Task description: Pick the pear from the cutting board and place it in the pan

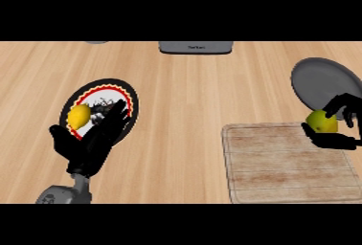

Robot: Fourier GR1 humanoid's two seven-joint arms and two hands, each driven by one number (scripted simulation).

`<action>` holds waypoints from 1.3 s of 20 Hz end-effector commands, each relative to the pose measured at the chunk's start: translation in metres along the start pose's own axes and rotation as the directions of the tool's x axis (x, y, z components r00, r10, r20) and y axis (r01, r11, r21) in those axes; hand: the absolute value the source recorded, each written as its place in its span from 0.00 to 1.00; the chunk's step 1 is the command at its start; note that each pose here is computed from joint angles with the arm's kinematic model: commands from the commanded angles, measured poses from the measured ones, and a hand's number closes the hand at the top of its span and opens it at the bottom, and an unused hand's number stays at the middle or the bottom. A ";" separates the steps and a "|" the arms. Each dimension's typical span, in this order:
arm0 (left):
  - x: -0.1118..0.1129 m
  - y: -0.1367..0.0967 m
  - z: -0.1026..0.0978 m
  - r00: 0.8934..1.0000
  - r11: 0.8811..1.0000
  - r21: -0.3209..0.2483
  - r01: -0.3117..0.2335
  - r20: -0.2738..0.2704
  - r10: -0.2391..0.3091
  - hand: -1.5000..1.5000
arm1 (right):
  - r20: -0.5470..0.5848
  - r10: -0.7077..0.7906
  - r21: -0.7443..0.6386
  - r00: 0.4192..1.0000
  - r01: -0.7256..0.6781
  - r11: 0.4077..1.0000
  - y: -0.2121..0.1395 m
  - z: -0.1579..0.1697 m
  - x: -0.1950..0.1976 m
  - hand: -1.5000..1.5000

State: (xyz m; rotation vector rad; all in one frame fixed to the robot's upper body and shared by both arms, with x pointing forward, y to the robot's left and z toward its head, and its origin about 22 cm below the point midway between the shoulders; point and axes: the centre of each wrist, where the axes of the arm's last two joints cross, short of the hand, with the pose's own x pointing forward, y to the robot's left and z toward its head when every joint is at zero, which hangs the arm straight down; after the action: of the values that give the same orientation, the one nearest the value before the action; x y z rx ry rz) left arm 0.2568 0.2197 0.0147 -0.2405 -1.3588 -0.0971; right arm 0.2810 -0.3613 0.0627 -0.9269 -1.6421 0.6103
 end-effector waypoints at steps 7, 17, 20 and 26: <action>0.001 -0.003 0.000 1.000 0.999 -0.033 0.017 0.016 -0.016 0.50 | -0.096 0.059 -0.253 0.994 -0.082 0.964 0.020 -0.052 -0.057 1.00; 0.000 -0.025 -0.004 1.000 0.998 -0.061 0.015 0.021 -0.014 0.50 | -0.125 0.015 -0.368 0.992 -0.061 0.928 -0.009 -0.068 -0.088 1.00; 0.005 -0.029 -0.012 0.999 0.998 -0.067 0.018 0.031 -0.016 0.50 | -0.146 0.011 -0.363 0.989 -0.064 0.930 -0.011 -0.081 -0.082 1.00; 0.019 -0.027 -0.017 0.998 0.994 -0.098 0.045 0.054 -0.040 0.50 | -0.329 0.153 -0.123 0.932 -0.203 0.971 -0.021 -0.056 -0.109 0.00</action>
State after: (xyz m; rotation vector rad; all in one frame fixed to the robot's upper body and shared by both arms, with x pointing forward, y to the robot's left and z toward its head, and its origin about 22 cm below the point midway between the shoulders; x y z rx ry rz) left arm 0.2668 0.1937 0.0251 -0.2938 -1.3959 -0.1660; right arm 0.3476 -0.4585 0.0382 -1.2452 -1.4757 0.3546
